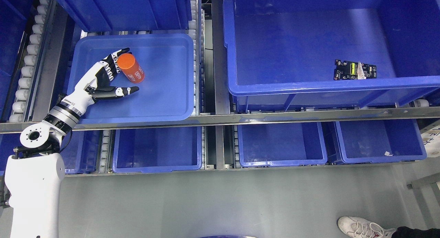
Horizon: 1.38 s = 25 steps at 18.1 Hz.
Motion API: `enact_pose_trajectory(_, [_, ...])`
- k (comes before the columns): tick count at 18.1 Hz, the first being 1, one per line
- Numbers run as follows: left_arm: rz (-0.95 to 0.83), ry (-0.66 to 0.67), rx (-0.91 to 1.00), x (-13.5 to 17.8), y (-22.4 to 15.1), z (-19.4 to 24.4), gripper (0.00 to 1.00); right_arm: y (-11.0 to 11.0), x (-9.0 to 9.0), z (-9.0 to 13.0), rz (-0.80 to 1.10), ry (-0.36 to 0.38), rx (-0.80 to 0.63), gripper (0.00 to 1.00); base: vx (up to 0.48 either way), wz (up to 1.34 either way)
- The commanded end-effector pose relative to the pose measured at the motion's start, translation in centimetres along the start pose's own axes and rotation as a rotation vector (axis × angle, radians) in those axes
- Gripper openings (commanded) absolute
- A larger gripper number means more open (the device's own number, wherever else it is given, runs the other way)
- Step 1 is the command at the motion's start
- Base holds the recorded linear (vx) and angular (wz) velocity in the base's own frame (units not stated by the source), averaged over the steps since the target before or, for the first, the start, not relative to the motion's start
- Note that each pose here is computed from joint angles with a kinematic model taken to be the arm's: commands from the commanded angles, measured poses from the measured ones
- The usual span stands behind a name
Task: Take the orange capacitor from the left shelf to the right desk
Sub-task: 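Close the left hand around the orange capacitor, then lift the orange capacitor up out of the bin with the left hand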
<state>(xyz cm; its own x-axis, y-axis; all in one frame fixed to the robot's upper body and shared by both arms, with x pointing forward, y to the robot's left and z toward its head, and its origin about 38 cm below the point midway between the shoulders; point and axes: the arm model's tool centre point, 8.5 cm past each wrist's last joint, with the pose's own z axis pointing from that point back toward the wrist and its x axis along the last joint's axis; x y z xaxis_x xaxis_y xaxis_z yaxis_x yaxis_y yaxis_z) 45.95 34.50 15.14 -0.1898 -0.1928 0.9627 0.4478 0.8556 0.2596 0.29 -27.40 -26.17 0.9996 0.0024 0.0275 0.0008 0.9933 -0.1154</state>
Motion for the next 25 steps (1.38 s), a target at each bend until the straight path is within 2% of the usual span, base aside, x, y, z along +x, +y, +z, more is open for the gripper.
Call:
enact_pose_trajectory(1, [0.02, 0.019, -0.008, -1.0, -0.3, -0.6, 0.74, -1.1, -0.7, 0.0, -0.007, 0.006, -0.019, 1.0, 0.0, 0.0])
enact_pose_trajectory(6, [0.012, -0.01, 0.018, -0.4, 0.4, -0.5, 0.59, -1.1, -0.7, 0.0, -0.007, 0.006, -0.019, 1.0, 0.0, 0.0])
enact_pose_trajectory(11, [0.011, -0.128, 0.08, 1.0, 0.7, -0.9, 0.35, -1.1, -0.7, 0.0, -0.007, 0.006, -0.019, 1.0, 0.0, 0.0])
enact_pose_trajectory(12, [0.0, -0.158, 0.087, 1.6, 0.9, -1.2, 0.33, -1.1, -0.7, 0.0, -0.007, 0.006, -0.019, 1.0, 0.0, 0.0])
enact_pose_trajectory(17, [-0.018, -0.272, 0.13, 4.8, 2.3, -0.8, 0.28, -1.1, -0.7, 0.0, -0.007, 0.006, -0.019, 1.0, 0.0, 0.0])
enact_pose_trajectory(22, [0.055, -0.484, 0.232, 8.4, 0.1, -0.1, 0.27, -1.1, -0.7, 0.0, -0.007, 0.006, -0.019, 1.0, 0.0, 0.0])
enact_pose_trajectory(25, [0.063, -0.546, 0.466, 9.4, 2.1, 1.2, 0.27, -1.1, -0.7, 0.0, -0.007, 0.006, -0.019, 1.0, 0.0, 0.0])
